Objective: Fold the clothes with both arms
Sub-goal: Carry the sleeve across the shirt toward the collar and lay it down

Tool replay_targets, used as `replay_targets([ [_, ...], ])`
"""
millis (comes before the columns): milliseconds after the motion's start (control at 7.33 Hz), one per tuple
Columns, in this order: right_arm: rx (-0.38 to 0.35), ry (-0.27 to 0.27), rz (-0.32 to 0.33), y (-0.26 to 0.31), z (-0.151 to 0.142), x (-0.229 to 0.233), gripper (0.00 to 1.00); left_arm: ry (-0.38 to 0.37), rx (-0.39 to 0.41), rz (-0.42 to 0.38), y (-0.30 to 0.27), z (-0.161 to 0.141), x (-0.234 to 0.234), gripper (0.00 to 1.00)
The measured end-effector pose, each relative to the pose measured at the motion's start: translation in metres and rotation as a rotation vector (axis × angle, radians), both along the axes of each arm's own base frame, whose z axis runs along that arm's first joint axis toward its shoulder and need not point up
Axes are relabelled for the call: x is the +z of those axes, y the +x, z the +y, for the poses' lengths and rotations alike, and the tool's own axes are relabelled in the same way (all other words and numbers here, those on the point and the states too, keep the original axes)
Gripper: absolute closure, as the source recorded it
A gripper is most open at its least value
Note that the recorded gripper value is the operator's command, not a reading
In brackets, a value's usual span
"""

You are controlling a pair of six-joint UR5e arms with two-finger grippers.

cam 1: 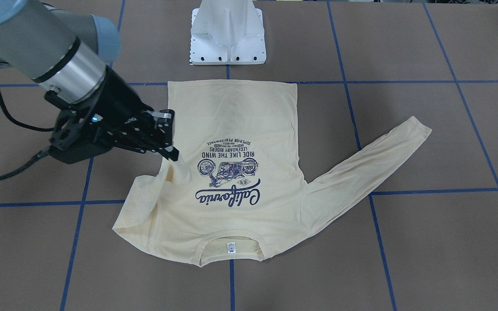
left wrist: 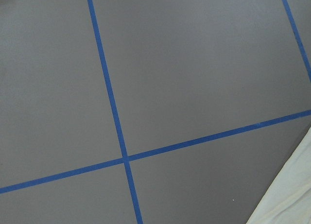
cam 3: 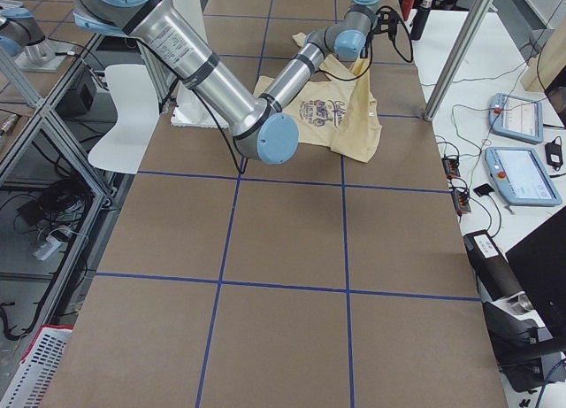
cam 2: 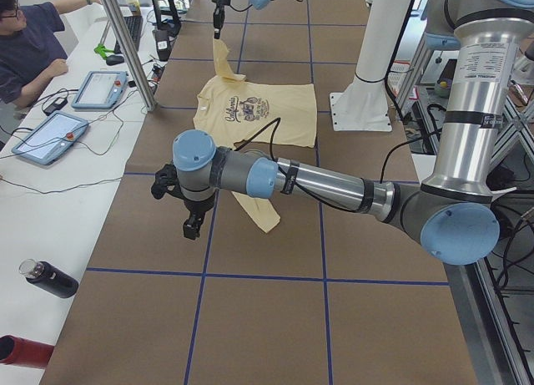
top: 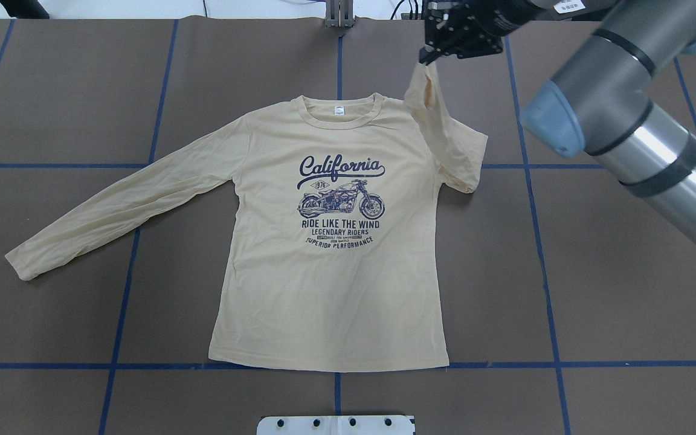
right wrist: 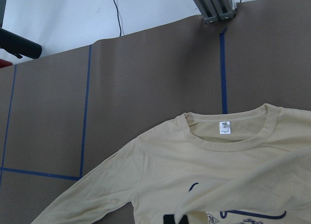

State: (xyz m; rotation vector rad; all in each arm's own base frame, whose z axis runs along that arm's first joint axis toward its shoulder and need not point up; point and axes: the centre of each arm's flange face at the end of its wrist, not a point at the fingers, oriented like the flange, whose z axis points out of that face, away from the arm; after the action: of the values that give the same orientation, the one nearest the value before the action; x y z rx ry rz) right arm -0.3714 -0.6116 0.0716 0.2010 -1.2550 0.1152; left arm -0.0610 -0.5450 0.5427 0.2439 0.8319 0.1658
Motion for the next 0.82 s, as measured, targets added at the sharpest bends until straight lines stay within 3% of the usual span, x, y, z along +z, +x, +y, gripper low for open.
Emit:
replay_targets([
  [409, 0.015, 0.046, 0.027, -0.090, 0.006, 0.004, 1.00, -0.006, -0.002, 0.001, 0.000, -0.002, 0.011, 0.01],
  [818, 0.014, 0.052, 0.058, -0.155, 0.006, 0.015, 1.00, -0.011, -0.003, 0.003, 0.000, -0.006, 0.014, 0.01],
])
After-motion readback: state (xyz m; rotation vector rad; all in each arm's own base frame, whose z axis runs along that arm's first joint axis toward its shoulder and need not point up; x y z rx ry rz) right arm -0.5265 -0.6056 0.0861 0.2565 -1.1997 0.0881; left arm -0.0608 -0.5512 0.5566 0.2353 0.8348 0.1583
